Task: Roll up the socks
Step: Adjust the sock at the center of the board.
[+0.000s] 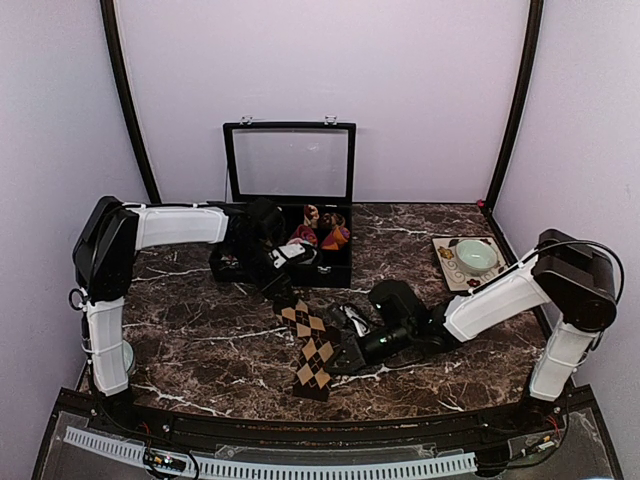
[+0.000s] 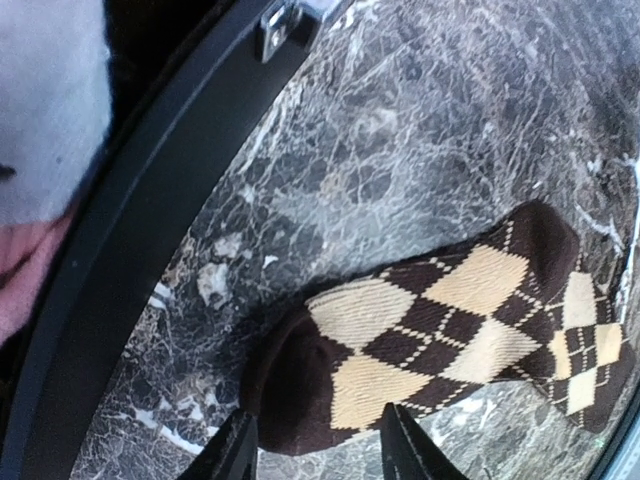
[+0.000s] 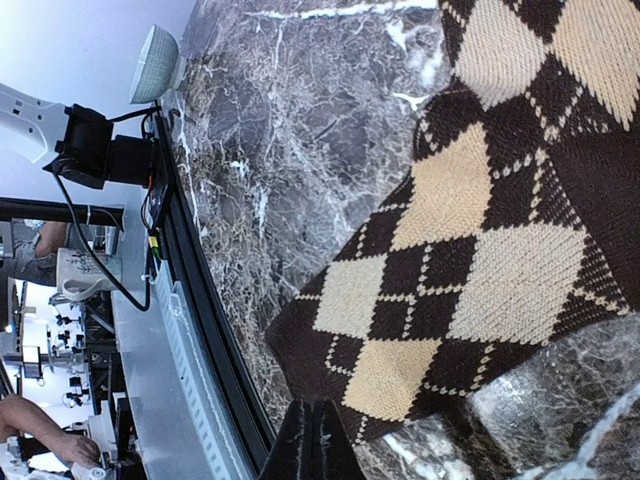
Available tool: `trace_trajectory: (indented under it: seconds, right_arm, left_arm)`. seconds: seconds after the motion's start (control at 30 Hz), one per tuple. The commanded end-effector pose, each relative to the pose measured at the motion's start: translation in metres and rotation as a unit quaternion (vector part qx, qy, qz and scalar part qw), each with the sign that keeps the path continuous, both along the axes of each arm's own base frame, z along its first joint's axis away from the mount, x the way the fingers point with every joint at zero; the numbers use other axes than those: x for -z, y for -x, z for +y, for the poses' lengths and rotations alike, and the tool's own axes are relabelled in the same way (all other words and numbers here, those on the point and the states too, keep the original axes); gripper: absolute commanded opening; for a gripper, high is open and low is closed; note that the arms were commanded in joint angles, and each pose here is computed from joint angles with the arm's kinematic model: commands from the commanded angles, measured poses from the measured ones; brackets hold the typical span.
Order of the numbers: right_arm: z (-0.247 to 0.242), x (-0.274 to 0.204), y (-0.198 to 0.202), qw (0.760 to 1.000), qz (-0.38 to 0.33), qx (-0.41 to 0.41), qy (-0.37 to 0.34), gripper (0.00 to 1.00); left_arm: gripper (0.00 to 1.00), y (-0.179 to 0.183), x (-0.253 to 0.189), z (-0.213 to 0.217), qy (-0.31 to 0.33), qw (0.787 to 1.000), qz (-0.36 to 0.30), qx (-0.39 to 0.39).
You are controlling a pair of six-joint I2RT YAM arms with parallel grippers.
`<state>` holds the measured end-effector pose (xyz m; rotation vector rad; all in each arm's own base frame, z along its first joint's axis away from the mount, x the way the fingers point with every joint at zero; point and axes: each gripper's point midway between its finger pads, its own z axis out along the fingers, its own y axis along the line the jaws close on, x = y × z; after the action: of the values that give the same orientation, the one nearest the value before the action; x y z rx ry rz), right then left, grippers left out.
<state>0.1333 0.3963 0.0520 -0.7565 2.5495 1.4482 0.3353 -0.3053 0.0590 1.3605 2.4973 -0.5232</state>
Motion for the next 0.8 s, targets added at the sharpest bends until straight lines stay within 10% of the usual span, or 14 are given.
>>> trace_trajectory:
  seconds: [0.0,0.4,0.77]
  right_arm:
    - [0.008,-0.008,0.0,1.0,-0.012,-0.012,-0.021,0.0]
    - [0.011,-0.004,0.005,0.999,-0.004,-0.014,-0.03,0.0]
    - [0.016,0.006,0.003,1.0,0.003,-0.013,-0.026,0.0]
  left_arm:
    - [0.43,-0.005,0.006,0.006,-0.023,0.999,-0.009,-0.021]
    - [0.35,-0.003,0.033,0.013,-0.022,0.998,0.048,-0.039]
    - [0.0,0.004,0.005,-0.011,0.048,0.996,0.069,-0.008]
